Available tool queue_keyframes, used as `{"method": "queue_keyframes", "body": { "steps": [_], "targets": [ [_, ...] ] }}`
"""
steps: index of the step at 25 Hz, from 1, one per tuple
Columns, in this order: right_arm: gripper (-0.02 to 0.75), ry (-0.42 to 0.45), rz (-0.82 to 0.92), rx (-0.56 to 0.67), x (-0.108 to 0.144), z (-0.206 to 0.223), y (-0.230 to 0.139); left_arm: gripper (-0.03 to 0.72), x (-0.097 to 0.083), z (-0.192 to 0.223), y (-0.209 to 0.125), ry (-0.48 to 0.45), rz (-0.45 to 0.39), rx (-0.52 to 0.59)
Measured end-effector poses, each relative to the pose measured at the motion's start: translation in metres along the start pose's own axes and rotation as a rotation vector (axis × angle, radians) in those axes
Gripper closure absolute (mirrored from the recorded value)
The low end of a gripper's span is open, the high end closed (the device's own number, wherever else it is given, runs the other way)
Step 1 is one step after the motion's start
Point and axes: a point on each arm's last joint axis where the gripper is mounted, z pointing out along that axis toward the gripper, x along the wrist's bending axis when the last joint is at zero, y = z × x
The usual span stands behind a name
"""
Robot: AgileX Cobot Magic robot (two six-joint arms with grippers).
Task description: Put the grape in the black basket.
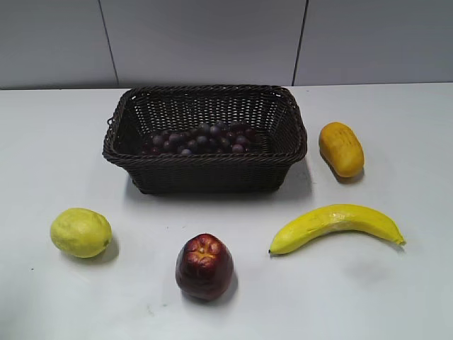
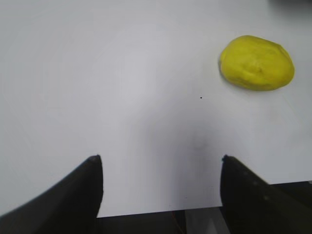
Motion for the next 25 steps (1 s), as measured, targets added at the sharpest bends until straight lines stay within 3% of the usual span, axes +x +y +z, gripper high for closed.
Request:
{"method": "queue_keyframes", "body": {
  "steps": [6, 11, 17, 21, 25],
  "targets": [
    [0.153, 0.0, 0.0, 0.0, 0.0, 0.0, 0.0, 0.157, -0.01, -0.038, -0.052, 0.019, 0.025, -0.215],
    [0.153, 0.0, 0.0, 0.0, 0.0, 0.0, 0.0, 0.16, -0.011, -0.043, -0.095, 0.068, 0.046, -0.346],
    [0.153, 0.0, 0.0, 0.0, 0.0, 0.0, 0.0, 0.165, -0.008, -0.02, -0.125, 0.109, 0.054, -0.356],
    [0.153, 0.0, 0.0, 0.0, 0.0, 0.0, 0.0, 0.165, -0.006, 0.003, -0.132, 0.105, 0.048, -0.292],
    [0.153, 0.0, 0.0, -0.001, 0.0, 0.0, 0.0, 0.167, -0.005, 0.014, -0.131, 0.095, 0.042, -0.31]
  ]
}}
